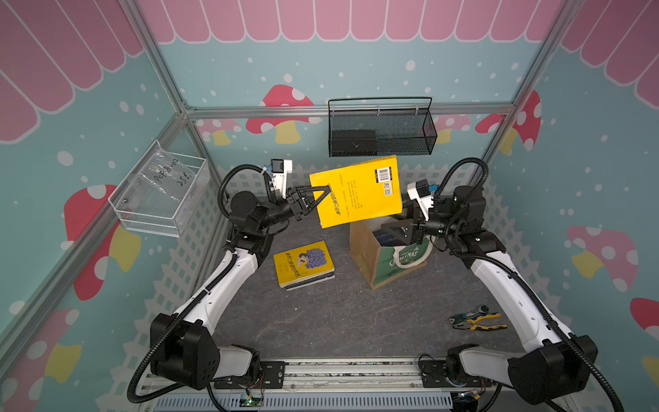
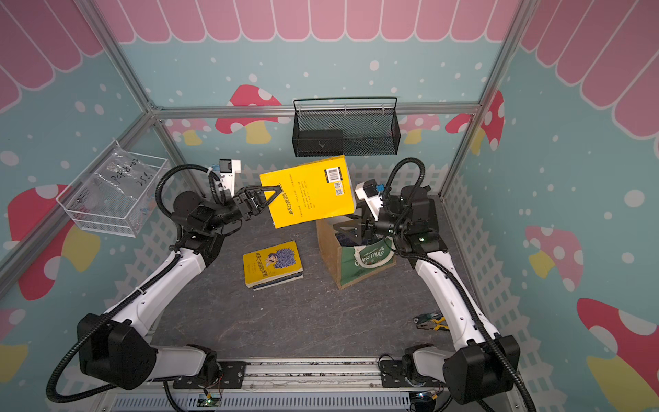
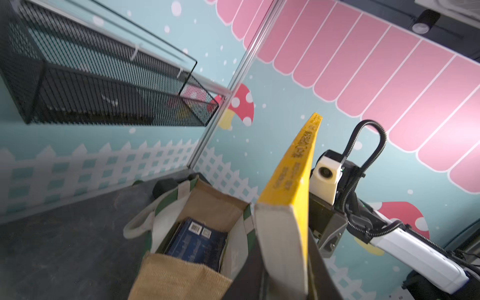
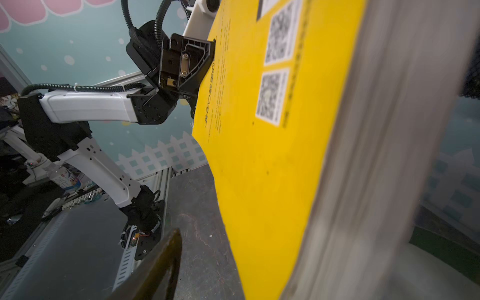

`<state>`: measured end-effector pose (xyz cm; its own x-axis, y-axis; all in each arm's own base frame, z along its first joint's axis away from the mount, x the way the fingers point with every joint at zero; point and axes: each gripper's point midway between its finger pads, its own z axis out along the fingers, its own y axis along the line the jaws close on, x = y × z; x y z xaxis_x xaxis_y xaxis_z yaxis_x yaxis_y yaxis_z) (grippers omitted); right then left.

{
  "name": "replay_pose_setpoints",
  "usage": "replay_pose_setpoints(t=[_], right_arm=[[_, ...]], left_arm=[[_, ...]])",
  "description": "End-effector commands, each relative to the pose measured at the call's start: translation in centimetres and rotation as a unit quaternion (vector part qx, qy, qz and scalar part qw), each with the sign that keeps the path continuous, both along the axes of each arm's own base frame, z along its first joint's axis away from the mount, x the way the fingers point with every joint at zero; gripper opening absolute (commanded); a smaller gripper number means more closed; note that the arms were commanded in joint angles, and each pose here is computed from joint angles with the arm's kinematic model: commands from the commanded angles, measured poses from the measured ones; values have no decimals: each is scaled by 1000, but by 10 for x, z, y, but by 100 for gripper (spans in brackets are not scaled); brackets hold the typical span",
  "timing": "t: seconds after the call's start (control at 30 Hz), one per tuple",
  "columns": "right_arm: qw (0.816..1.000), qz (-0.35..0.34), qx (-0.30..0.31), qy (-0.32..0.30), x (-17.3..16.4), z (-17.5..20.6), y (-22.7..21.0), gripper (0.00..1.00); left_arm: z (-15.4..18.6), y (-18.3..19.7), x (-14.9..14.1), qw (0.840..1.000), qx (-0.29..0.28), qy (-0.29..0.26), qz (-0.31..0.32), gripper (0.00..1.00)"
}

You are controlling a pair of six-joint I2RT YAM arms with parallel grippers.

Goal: Put the books into the canvas bag
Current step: Adjust the book.

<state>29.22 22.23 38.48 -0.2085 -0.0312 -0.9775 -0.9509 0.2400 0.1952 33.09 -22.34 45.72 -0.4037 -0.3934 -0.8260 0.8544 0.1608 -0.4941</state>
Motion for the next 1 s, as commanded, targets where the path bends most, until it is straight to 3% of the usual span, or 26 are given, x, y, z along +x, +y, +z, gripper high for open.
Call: replay_pose_setpoints(t=[0.0, 0.07, 0.23, 0.53, 0.73, 0.8, 0.83, 0.97], right_arm=[[999, 13, 33, -33, -8, 27, 1, 55], [999, 13, 43, -30, -7, 32, 2, 56], [997, 23, 71, -36, -8, 44, 2, 71], [993, 33, 105, -48, -10, 62, 2, 77], [992, -23, 121, -40, 11, 66, -2, 79], [991, -31, 123, -35, 15, 65, -3, 71], [991, -31, 123, -35, 15, 65, -2, 62], [991, -31, 123, -36, 15, 67, -3, 15]], left_arm=[[39, 8, -22, 996, -58, -60, -9, 0], [34, 6, -22, 997, -56, -55, -14, 0], [28, 5, -23, 997, -54, -49, -19, 0], [18, 6, -21, 998, -49, -35, -9, 0], [17, 8, -26, 998, -58, -33, -13, 0], [17, 9, -27, 998, -58, -33, -10, 0], [17, 9, -27, 998, -58, -32, -9, 0], [12, 9, -22, 998, -51, -24, 2, 0]])
